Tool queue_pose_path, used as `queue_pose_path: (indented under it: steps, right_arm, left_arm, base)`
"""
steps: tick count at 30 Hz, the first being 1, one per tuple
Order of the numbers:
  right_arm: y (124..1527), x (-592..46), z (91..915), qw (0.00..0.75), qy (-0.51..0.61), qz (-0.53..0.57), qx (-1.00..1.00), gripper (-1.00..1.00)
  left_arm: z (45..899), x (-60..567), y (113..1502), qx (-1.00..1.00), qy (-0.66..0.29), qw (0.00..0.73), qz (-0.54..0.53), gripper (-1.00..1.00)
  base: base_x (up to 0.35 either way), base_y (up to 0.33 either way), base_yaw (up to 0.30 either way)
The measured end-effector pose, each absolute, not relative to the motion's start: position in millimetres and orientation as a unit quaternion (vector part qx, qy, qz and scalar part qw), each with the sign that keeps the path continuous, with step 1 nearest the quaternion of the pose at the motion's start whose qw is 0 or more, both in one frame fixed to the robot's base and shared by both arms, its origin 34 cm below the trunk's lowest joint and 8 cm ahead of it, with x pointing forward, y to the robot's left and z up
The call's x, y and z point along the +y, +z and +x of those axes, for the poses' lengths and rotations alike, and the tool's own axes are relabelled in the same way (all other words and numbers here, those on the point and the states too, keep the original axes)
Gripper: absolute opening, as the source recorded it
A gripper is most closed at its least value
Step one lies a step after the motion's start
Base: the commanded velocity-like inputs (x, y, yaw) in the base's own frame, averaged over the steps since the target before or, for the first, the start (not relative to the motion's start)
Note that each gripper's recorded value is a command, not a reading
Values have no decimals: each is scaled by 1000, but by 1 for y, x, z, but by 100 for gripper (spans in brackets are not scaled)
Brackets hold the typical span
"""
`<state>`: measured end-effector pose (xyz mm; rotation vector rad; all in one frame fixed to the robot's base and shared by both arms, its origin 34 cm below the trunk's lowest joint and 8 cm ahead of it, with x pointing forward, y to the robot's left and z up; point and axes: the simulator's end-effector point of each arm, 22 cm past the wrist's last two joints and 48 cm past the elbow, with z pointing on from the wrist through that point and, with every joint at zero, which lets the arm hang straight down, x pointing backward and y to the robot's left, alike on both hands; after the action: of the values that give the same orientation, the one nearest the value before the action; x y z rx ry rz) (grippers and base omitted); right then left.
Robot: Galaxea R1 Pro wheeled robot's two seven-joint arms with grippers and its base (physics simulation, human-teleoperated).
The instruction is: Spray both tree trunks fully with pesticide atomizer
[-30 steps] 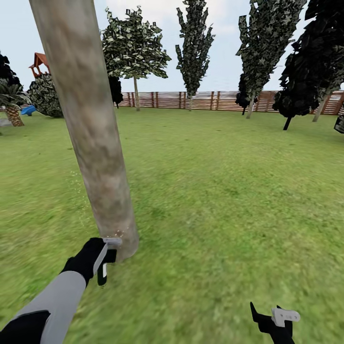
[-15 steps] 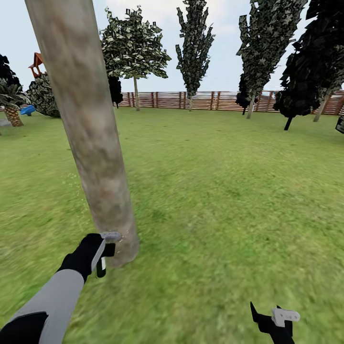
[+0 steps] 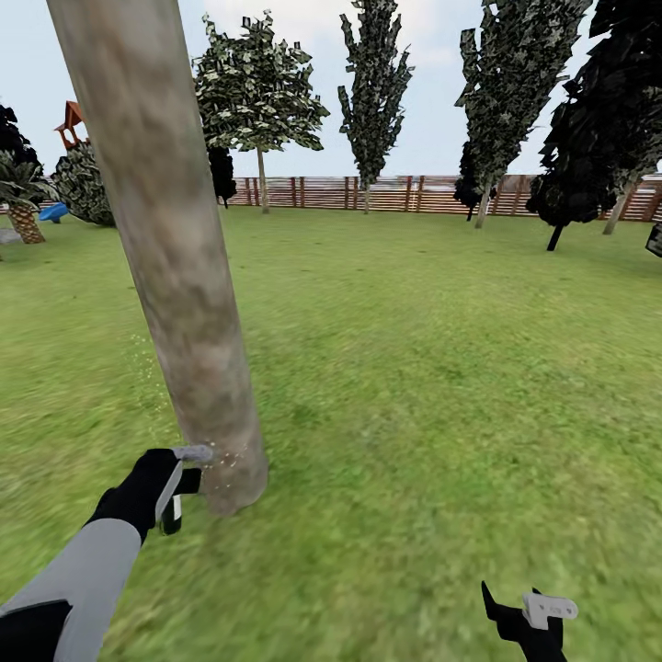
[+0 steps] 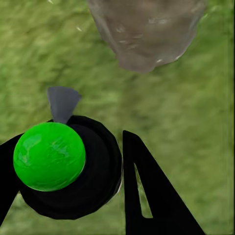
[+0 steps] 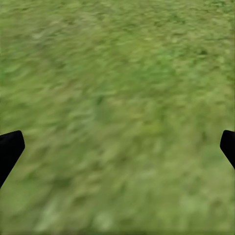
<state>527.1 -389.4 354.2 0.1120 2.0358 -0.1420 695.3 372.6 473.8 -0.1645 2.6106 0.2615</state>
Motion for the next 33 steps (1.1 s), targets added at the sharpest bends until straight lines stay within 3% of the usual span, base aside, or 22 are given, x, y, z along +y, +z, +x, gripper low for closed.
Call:
queue_pose_path:
  steps: [7, 16, 22, 33]
  right_arm:
    - [354, -389, 527, 522, -59, 47, 850, 100]
    - [354, -389, 527, 522, -59, 47, 850, 100]
    - [354, -389, 527, 522, -59, 47, 850, 100]
    - [354, -389, 527, 521, -59, 47, 850, 100]
  left_arm:
    - [713, 304, 486, 957, 56, 280, -42, -100]
    - [725, 324, 509, 949, 71, 304, -49, -100]
    - [734, 300, 520, 945, 54, 318, -44, -100]
    - [733, 345, 539, 941, 82, 323, -59, -100]
  base:
    - [-104, 0, 0]
    - [-57, 0, 0]
    - [0, 0, 0]
    - [-52, 0, 0]
